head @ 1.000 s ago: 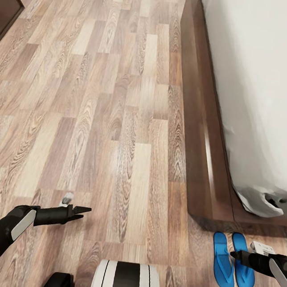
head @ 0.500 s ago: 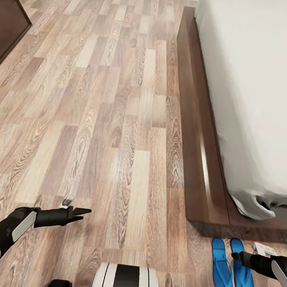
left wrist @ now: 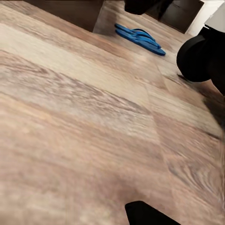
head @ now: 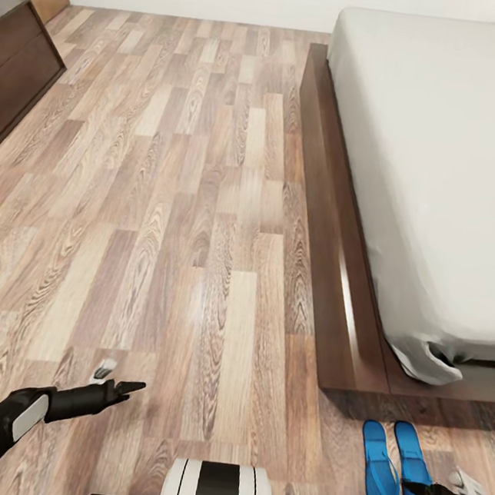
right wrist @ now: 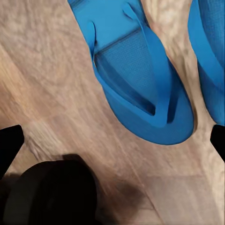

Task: In the bedroom, move the book from the bed onto either nightstand, and place the two sandals side by side next to the bed.

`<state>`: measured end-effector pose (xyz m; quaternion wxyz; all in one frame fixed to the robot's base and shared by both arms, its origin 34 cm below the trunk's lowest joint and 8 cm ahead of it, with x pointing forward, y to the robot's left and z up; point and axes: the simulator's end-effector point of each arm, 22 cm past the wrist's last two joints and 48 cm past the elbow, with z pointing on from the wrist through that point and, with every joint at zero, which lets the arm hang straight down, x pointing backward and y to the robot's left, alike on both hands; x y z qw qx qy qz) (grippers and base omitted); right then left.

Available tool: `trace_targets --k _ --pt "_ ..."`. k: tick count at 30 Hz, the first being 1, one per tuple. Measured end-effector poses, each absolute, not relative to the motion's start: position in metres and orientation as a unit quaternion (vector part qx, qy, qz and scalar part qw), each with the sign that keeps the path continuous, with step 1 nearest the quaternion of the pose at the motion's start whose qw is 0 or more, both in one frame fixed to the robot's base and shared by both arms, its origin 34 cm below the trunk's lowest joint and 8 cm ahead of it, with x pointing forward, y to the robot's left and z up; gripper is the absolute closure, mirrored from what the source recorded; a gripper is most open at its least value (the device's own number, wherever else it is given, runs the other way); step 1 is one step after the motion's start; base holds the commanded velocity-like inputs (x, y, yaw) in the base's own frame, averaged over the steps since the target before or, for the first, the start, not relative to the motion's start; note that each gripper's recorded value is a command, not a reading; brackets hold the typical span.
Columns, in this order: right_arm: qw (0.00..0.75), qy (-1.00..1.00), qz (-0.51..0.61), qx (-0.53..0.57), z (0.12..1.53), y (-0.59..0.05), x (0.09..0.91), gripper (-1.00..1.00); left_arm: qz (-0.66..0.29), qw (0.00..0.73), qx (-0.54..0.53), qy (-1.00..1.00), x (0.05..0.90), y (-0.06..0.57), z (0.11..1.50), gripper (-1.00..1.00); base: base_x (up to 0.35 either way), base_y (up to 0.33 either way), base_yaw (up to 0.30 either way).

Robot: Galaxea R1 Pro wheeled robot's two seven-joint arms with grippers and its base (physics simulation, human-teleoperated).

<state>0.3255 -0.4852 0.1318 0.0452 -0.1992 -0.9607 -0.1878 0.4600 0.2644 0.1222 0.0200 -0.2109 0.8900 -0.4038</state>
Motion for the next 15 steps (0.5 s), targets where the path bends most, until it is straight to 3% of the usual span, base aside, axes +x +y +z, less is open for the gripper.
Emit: trace_targets --k 15 --pt "-0.018 -0.974 -0.151 -0.167 0.141 -0.514 0.289 -1.00 -0.328 0.082 -0.199 0.920 0.404 0.308 0.102 -1.00 0.000 0.000 0.000"
